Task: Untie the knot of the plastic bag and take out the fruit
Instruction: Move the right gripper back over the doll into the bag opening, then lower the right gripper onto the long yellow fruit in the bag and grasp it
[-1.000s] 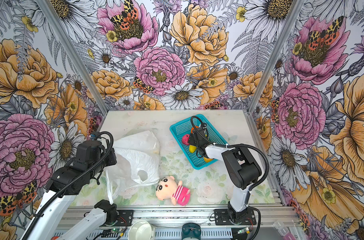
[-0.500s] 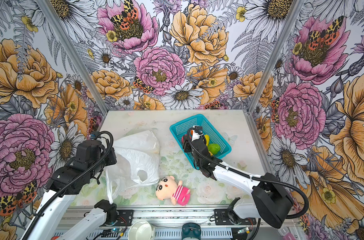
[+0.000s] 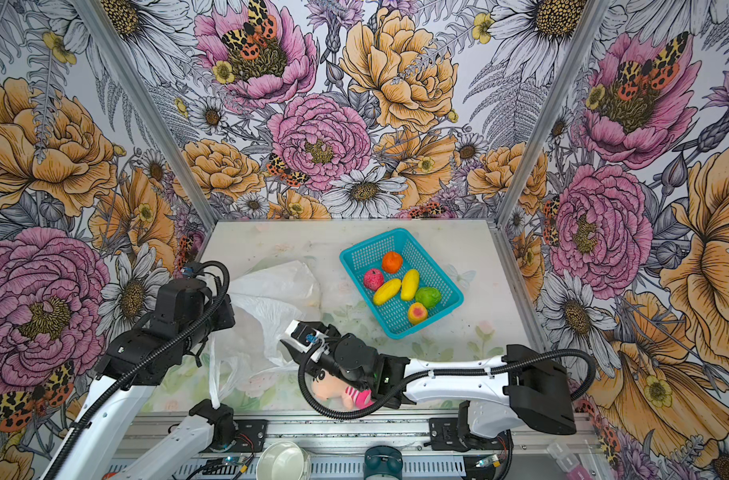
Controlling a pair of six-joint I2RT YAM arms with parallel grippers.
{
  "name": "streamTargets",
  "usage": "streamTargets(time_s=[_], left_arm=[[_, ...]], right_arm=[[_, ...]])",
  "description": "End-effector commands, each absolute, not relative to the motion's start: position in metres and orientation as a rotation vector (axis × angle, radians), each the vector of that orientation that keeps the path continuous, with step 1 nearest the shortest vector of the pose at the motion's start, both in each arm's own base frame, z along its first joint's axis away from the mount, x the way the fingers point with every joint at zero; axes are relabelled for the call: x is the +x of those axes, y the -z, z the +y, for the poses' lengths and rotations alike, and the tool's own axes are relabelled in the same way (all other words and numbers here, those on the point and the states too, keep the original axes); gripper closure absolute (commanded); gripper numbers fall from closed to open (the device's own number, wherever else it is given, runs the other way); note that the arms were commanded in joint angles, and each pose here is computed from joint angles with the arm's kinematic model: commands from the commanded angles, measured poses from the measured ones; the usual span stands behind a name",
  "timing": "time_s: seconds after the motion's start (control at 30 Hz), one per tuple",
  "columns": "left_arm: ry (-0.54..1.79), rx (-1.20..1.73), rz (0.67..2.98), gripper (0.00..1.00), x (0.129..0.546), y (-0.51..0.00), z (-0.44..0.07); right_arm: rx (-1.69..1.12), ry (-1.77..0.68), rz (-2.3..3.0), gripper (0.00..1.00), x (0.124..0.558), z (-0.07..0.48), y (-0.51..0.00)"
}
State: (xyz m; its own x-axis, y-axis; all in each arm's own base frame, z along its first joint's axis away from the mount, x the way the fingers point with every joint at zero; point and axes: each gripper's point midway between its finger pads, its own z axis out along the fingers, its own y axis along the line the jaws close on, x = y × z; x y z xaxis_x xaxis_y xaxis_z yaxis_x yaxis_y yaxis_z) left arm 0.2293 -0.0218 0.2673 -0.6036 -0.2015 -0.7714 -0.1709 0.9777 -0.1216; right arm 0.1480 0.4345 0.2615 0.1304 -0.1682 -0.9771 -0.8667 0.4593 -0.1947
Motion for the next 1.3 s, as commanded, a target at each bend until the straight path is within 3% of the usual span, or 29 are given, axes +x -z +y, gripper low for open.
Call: streamTargets(time_s=[0.0, 0.2, 0.47, 0.8, 1.03, 1.13, 1.27], left_arm=[[0.038, -0.288, 2.203, 1.0, 0.233, -0.271, -0.018], [0.048, -0.283, 2.188, 1.0, 0.23, -0.274, -0.019], [0.058, -0.27, 2.18, 1.0, 0.228, -0.275, -0.021], [0.06, -0.271, 2.174, 1.0, 0.227, -0.277, -0.021], [0.061, -0.267, 2.174, 1.0, 0.227, -0.277, -0.022], [0.062, -0.266, 2.173, 1.0, 0.226, -0.277, -0.022], [0.064, -0.263, 2.171, 1.0, 0.226, -0.277, -0.022]], right_arm=[[-1.129, -0.624, 1.32, 0.55, 0.13, 0.47, -0.255], [-1.201, -0.662, 1.368, 0.62, 0.117, 0.513, -0.226], [-1.089, -0.48, 1.499, 0.66, 0.158, 0.538, -0.182], [-0.938, -0.214, 1.69, 0.62, 0.225, 0.537, -0.136], [-0.858, -0.086, 1.804, 0.46, 0.267, 0.518, -0.101], [-0.834, -0.013, 1.86, 0.43, 0.284, 0.506, -0.085], [-0.801, 0.048, 1.905, 0.26, 0.299, 0.493, -0.07]])
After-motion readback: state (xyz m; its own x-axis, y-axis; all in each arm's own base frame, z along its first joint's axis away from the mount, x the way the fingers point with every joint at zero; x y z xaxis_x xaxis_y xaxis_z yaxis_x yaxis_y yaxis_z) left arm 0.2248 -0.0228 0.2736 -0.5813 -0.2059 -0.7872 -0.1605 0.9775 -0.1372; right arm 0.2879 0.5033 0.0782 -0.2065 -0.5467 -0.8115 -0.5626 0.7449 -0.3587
